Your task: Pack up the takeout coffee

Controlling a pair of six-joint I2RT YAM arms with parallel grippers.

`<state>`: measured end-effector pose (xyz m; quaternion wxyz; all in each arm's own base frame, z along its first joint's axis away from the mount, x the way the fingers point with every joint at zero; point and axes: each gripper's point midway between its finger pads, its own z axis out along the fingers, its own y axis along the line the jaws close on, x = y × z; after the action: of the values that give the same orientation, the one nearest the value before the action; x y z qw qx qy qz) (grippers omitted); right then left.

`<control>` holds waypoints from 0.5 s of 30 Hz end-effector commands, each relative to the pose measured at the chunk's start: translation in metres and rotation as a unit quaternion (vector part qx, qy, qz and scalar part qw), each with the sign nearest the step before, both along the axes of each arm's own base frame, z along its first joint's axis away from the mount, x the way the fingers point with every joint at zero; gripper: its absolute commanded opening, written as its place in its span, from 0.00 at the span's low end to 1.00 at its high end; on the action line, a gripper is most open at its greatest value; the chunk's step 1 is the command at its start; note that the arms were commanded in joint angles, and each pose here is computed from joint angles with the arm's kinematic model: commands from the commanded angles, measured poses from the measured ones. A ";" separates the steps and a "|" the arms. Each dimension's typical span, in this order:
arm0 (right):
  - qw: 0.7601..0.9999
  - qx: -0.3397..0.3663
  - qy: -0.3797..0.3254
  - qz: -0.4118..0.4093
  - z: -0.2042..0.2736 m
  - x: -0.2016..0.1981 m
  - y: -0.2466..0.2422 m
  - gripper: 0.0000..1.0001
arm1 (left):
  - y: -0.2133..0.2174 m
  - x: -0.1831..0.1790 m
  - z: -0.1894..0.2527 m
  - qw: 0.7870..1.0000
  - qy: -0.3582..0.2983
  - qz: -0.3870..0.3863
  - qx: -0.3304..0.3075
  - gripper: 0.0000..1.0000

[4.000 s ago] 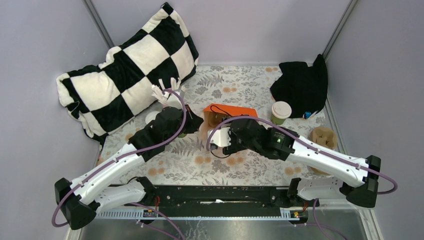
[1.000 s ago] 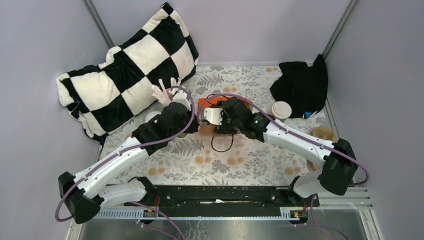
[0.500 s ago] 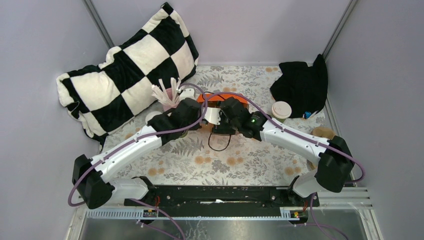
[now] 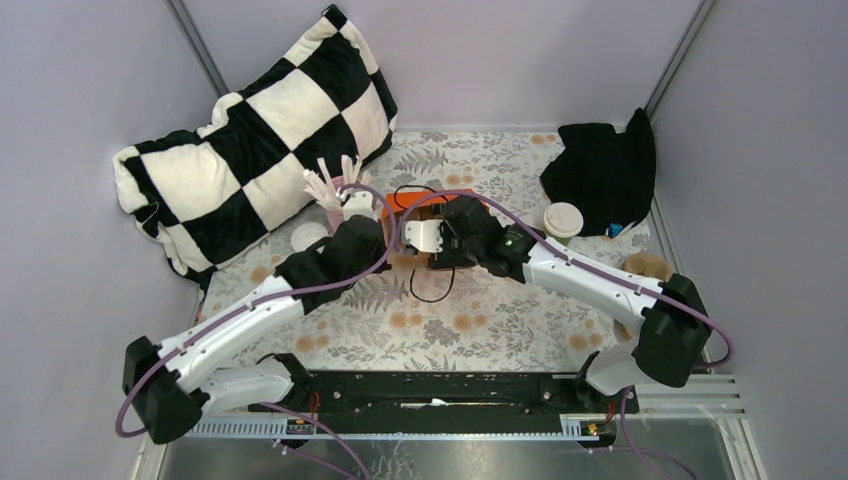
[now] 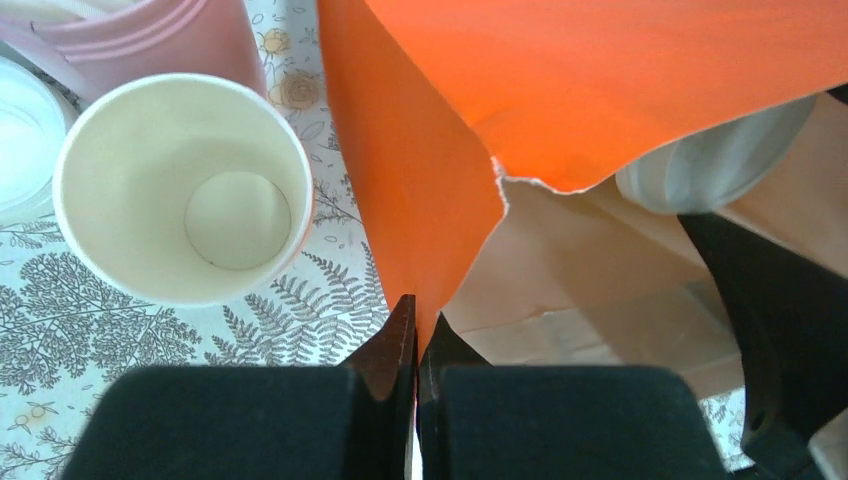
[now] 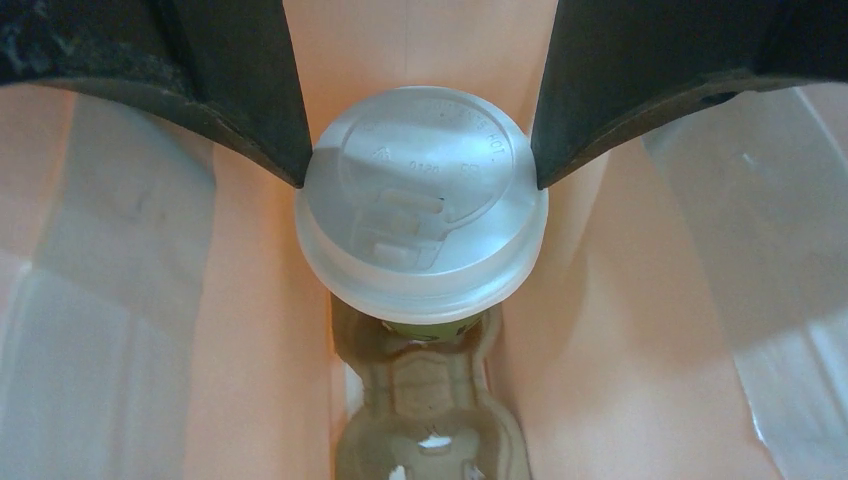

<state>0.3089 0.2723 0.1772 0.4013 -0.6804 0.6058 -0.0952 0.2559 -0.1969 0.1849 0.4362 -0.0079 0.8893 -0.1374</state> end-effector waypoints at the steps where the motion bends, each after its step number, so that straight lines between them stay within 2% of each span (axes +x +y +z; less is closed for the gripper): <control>1: 0.998 -0.001 -0.053 0.032 0.026 0.007 0.001 0.49 | -0.011 -0.005 0.013 0.998 -0.029 -0.024 -0.053 0.00; 9: 0.995 -0.024 -0.050 0.078 0.016 0.012 0.020 0.49 | -0.031 -0.012 0.009 0.994 -0.020 -0.079 -0.075 0.00; 15: 0.992 -0.045 -0.079 0.091 0.008 0.024 0.026 0.49 | -0.034 -0.015 0.011 0.992 -0.020 -0.098 -0.071 0.00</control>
<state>0.3168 0.2849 0.1692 0.3921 -0.7354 0.5408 -0.1138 0.2401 -0.2171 0.1837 0.4272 0.0270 0.8783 -0.2128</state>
